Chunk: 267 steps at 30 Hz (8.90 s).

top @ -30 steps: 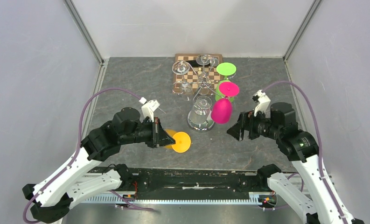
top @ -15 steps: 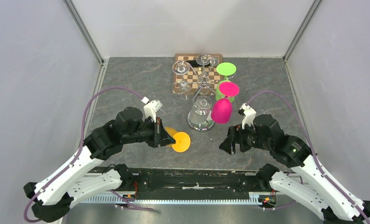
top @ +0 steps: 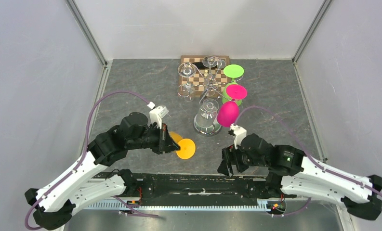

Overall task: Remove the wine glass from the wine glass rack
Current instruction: Place the wine glass at the center of the board.

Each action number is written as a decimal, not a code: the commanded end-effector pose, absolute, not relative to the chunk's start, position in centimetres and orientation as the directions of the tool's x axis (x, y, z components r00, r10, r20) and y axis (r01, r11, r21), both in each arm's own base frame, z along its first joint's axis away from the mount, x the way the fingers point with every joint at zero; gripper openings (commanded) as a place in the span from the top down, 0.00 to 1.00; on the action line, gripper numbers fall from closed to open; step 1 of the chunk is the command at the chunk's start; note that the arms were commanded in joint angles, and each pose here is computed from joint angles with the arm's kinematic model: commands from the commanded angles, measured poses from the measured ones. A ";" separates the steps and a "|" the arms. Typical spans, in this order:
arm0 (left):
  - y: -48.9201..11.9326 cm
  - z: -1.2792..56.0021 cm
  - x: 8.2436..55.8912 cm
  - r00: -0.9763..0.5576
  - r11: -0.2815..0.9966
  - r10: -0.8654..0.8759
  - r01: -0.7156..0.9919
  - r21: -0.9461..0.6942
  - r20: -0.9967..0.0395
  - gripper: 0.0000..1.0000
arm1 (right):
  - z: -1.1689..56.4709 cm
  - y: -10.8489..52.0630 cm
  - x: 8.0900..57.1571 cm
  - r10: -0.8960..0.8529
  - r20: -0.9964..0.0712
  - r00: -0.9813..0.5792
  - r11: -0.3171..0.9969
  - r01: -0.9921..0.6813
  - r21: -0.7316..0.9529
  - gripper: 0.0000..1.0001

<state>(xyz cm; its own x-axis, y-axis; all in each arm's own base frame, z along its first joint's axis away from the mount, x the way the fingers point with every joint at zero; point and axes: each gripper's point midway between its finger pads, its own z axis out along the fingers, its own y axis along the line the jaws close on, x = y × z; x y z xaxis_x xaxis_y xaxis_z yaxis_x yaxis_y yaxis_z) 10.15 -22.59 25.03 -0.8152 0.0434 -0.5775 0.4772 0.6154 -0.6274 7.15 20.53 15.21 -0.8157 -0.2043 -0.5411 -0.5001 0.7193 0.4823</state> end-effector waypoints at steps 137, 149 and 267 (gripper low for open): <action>-30.6 25.4 0.5 -0.521 0.450 0.118 0.787 -0.422 -0.846 0.24 | 18.8 25.2 8.6 -0.312 -0.858 -0.407 0.664 -0.740 0.109 1.00; -30.6 24.8 3.6 -0.684 0.373 -0.001 0.676 -0.635 -0.729 0.24 | 17.9 25.7 9.6 -0.391 -0.898 -0.203 0.579 -0.812 -0.068 1.00; -10.7 23.9 16.7 -0.690 0.987 -0.150 -0.061 -0.150 -0.708 0.98 | 28.5 21.5 12.8 -0.254 -0.967 0.023 0.663 -0.724 -0.192 0.02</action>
